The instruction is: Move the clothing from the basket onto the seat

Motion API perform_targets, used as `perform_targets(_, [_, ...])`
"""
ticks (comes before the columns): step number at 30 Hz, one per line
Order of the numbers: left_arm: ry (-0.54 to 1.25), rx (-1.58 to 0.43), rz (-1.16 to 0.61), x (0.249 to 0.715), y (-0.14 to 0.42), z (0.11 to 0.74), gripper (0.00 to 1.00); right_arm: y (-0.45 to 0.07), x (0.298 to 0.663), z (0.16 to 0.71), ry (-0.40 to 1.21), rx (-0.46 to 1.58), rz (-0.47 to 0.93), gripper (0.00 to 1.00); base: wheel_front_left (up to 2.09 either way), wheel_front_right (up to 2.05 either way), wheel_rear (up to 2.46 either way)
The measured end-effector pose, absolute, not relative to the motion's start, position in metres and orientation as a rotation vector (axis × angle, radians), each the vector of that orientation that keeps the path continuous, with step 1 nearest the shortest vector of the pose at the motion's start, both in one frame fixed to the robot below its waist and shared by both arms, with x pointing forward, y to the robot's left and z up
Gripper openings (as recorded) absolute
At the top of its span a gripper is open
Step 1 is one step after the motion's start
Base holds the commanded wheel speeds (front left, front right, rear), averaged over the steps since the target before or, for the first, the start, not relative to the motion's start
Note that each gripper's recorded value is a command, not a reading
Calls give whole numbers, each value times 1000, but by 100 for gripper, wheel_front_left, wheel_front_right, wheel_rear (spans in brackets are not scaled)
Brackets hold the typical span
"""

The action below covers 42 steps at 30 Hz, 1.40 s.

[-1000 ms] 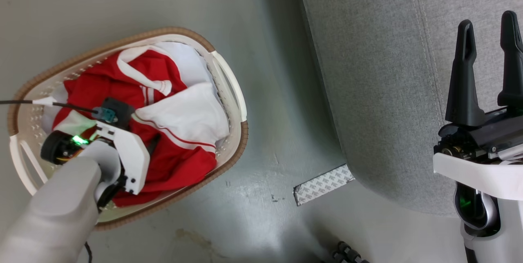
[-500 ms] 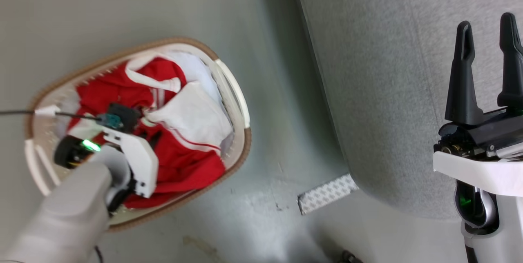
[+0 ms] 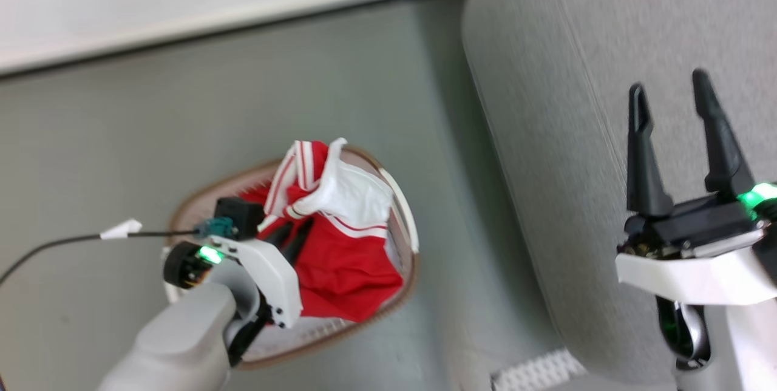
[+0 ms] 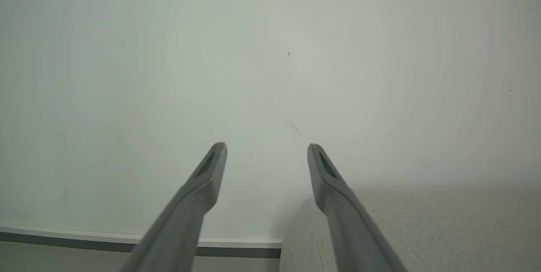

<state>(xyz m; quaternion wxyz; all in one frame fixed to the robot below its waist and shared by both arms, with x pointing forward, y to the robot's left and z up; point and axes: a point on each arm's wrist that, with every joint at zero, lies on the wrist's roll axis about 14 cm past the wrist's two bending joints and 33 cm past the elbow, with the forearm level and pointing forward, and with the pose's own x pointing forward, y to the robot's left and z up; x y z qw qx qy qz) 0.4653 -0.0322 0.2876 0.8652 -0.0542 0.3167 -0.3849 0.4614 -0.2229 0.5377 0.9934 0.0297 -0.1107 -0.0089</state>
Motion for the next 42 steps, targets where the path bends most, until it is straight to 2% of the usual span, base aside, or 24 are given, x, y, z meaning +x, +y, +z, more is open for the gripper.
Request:
perform_targets(9, [436,-162,-757,468,-22,387,0,-204,430,564,-269,98,27,100,0,0,0])
perform_targets(14, [247,-218,-714,479,-11,461,0,-189,413,575,-294,133,68,100,0,0,0])
perform_targets(27, [-148,-225,-721,450,-3,604,0,-161,386,594,-338,160,163,100,0,0,0])
perform_targets(34, [-252,-225,-727,438,-1,647,0,-147,383,589,-320,171,204,100,0,0,0])
perform_targets(42, [-261,-222,-734,430,-3,654,0,-135,382,589,-314,188,245,100,0,0,0])
